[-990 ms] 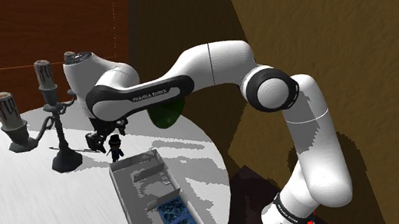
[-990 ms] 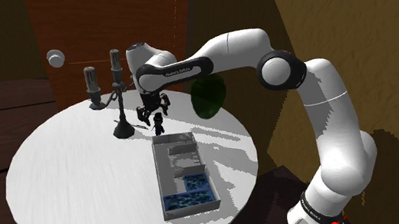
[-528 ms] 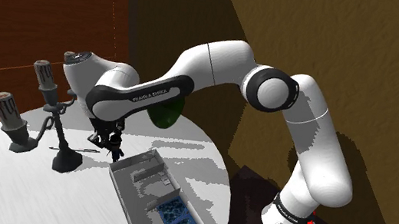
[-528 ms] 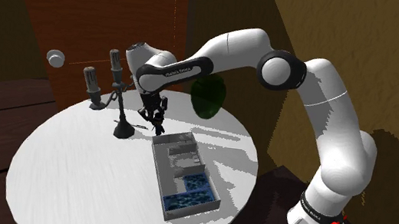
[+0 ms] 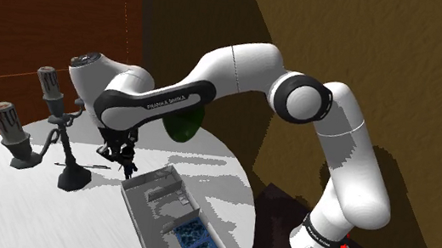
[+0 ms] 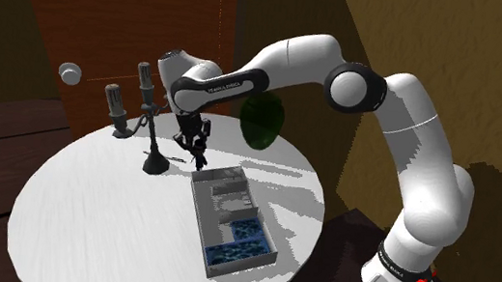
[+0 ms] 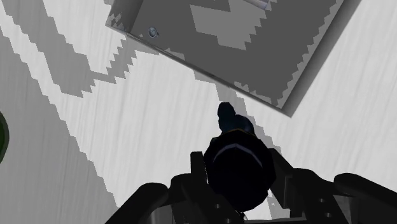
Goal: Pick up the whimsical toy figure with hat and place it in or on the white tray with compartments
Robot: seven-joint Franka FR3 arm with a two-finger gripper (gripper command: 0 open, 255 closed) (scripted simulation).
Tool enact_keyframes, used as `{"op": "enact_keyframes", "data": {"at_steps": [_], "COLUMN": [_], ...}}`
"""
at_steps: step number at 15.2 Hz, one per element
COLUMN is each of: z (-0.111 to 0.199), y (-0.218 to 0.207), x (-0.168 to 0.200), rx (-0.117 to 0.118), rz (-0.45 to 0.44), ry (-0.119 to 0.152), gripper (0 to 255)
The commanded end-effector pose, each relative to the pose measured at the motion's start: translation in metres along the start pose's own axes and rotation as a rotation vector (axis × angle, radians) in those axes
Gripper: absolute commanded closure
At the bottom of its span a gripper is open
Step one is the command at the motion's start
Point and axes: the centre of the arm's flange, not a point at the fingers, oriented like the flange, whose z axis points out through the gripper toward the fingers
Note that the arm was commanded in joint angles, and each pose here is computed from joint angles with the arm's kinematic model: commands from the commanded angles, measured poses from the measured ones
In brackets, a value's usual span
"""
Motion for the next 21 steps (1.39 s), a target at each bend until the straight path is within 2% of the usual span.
{"op": "enact_keyframes", "data": {"at_steps": [1, 20, 21], "z": [-0.010, -0.106, -0.108], "y": [0.002, 0.023, 0.021], "x": [-0.001, -0.008, -0.021], "rx": [0.000, 0.000, 0.000], "rz": [0.000, 0.000, 0.000], "ry": [0.000, 0.000, 0.000], "gripper": [255, 255, 255]}}
